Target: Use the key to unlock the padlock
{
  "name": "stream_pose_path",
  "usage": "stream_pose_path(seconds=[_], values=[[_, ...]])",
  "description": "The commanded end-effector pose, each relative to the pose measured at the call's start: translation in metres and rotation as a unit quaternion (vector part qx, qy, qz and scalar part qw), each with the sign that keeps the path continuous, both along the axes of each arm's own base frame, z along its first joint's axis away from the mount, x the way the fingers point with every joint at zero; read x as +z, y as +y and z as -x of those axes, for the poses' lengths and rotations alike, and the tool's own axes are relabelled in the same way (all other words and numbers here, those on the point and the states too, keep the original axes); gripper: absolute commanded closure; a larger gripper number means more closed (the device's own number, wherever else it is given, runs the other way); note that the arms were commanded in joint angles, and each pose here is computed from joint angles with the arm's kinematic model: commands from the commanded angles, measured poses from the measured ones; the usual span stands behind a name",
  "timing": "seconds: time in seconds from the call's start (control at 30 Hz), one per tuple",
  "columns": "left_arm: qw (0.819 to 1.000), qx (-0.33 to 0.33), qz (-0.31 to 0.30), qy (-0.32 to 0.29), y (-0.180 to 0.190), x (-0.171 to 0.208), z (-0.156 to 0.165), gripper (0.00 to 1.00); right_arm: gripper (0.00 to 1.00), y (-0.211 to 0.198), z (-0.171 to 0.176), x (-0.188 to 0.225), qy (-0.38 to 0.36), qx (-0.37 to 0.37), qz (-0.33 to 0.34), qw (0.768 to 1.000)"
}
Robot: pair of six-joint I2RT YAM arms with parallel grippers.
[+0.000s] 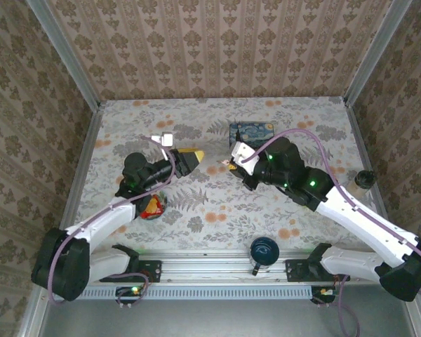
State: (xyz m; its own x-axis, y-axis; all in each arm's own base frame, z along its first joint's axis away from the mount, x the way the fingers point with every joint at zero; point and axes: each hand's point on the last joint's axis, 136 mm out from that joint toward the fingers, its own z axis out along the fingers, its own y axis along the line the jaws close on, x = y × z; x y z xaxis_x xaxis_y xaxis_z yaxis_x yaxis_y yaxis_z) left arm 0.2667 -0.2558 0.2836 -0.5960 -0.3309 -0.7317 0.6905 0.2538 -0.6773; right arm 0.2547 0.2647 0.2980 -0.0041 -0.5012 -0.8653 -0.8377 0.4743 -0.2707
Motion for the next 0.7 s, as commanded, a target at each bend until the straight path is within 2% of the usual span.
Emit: stream_pose_path(seconds=[0.0,0.2,0.4,0.67], values=[[0.997,0.015,-0.007,-0.071,0.008,0.019,0.006,0.26,1.0,0.0,0.017,0.004,-0.002,0.048,0.023,0.999],[0.994,-0.001,-0.036,-0.101,0.01,0.031,0.022,0.22,1.0,0.0,0.003,0.001,-0.037,0.026,0.026,0.999],[0.988,-0.054,-0.052,-0.136,0.006,0.033,0.047,0.27,1.0,0.007,-0.002,0.006,-0.051,0.025,0.001,0.998],[0.979,-0.136,-0.007,-0.154,-0.006,0.045,0.061,0.32,1.0,0.016,-0.001,0.013,-0.055,0.039,-0.033,0.997]])
